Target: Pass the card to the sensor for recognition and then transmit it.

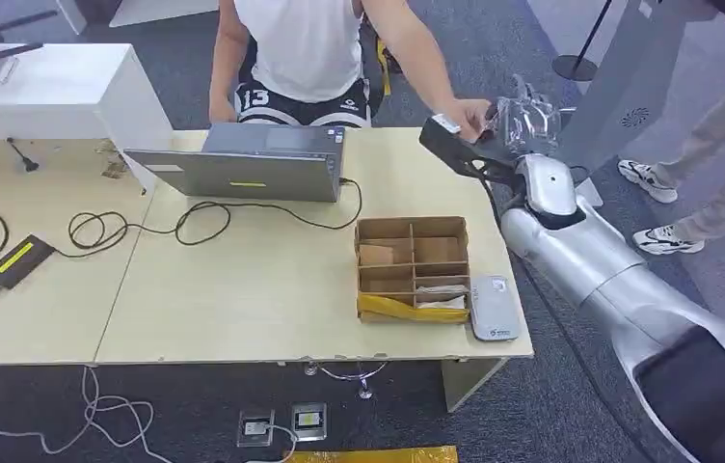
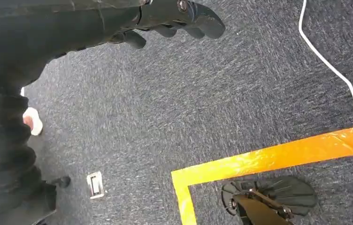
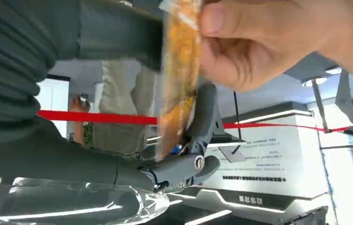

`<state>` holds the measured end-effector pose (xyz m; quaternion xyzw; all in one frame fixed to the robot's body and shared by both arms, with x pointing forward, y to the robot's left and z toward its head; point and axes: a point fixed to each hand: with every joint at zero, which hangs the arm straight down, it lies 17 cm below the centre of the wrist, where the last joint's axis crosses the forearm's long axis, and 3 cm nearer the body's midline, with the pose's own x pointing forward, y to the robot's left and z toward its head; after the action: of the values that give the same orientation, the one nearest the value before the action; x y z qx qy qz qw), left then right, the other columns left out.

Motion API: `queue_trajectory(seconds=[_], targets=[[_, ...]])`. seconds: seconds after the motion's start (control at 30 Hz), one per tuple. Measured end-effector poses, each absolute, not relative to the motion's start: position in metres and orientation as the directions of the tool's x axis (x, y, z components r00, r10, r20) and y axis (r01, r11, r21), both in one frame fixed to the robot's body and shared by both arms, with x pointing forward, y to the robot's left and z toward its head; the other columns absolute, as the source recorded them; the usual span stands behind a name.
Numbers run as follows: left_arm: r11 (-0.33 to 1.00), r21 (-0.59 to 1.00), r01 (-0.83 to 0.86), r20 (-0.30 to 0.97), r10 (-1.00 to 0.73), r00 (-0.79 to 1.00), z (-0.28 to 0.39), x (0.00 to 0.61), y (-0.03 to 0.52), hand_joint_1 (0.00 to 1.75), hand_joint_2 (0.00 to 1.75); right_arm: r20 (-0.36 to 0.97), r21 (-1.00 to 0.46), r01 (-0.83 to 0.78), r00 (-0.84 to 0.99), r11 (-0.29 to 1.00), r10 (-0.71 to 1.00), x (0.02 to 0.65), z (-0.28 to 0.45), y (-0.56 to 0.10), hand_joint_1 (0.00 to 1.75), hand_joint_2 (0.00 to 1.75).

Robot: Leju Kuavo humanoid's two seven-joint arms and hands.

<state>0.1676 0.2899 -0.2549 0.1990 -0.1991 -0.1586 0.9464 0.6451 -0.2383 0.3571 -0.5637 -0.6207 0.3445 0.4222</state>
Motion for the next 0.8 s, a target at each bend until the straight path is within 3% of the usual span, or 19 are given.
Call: queue_trajectory(seconds=[0.33,0.57,0.7,0.8], targets=[[0.87,0.441,0.221,0.314,-0.38,0.87,-0.255,0.167,0.29,0.0,1.75,0.157,-0.889,0.431,-0.034,0.156,0.987,0.644,0.361,-0.237,0.0,1.75],[0.871,0.448,0.202,0.319,-0.366,0.874,-0.255,0.161,0.29,0.0,1.75,0.374,-0.764,0.469,-0.24,0.444,0.896,0.62,0.371,-0.208,0.0,1.75],[0.876,0.444,0.187,0.325,-0.352,0.878,-0.257,0.151,0.29,0.0,1.75,0.534,-0.696,0.261,-0.435,0.669,0.725,0.577,0.339,-0.153,0.0,1.75],[0.879,0.441,0.18,0.324,-0.343,0.881,-0.259,0.144,0.291,0.0,1.75,0.559,-0.685,0.123,-0.545,0.719,0.625,0.534,0.327,-0.116,0.0,1.75]])
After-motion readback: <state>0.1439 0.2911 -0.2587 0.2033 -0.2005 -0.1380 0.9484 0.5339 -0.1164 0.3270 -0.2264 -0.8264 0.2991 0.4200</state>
